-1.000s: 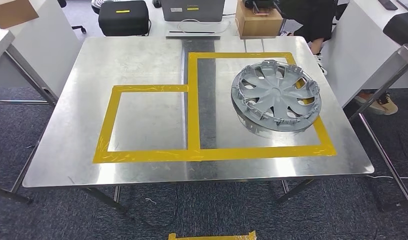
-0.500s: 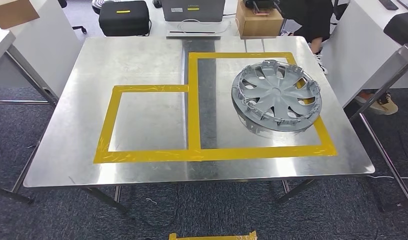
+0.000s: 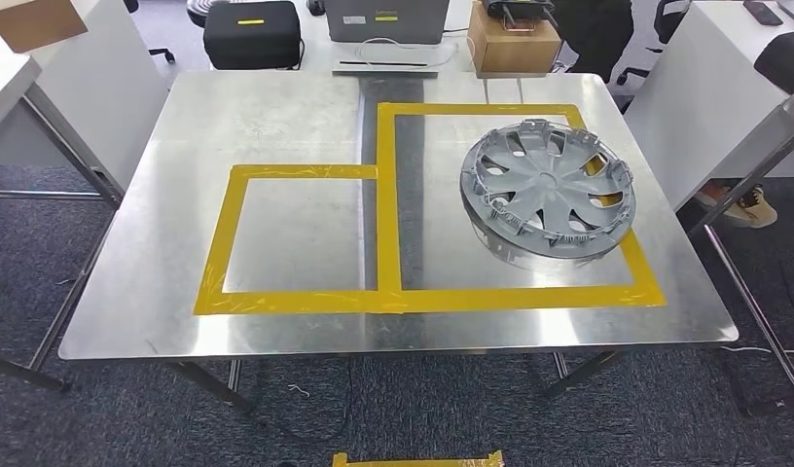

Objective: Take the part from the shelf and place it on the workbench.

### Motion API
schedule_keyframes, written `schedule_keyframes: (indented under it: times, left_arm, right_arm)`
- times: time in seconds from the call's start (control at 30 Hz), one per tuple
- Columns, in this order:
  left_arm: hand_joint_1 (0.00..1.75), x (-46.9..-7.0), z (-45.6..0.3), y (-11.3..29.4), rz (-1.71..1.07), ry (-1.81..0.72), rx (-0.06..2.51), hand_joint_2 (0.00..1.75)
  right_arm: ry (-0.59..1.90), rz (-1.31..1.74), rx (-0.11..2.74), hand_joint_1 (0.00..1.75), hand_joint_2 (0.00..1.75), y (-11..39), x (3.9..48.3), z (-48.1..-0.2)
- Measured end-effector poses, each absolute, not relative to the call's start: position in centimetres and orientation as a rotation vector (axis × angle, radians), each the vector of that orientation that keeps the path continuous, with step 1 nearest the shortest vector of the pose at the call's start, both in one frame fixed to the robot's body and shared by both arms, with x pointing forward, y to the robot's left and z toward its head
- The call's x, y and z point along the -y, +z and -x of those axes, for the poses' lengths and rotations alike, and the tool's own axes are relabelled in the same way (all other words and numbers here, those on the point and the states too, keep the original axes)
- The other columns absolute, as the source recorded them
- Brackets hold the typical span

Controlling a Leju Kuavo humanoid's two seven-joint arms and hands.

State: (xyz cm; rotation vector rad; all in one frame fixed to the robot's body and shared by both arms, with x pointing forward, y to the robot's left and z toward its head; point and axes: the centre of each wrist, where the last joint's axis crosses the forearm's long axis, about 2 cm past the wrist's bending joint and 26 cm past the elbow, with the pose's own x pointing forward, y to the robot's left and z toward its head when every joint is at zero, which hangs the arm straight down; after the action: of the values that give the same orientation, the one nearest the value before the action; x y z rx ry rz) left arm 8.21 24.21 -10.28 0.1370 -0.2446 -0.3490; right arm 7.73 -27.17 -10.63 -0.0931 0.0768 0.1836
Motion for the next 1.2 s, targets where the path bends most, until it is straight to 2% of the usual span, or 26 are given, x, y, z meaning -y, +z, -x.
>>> schedule_keyframes:
  times: [1.2]
  left_arm:
    - [0.0,-24.16,-8.59,-10.2,-0.143,-0.36,0.244,0.0]
  right_arm:
    - [0.192,0.078,-0.083,0.0,0.0,-10.52,26.58,-8.19]
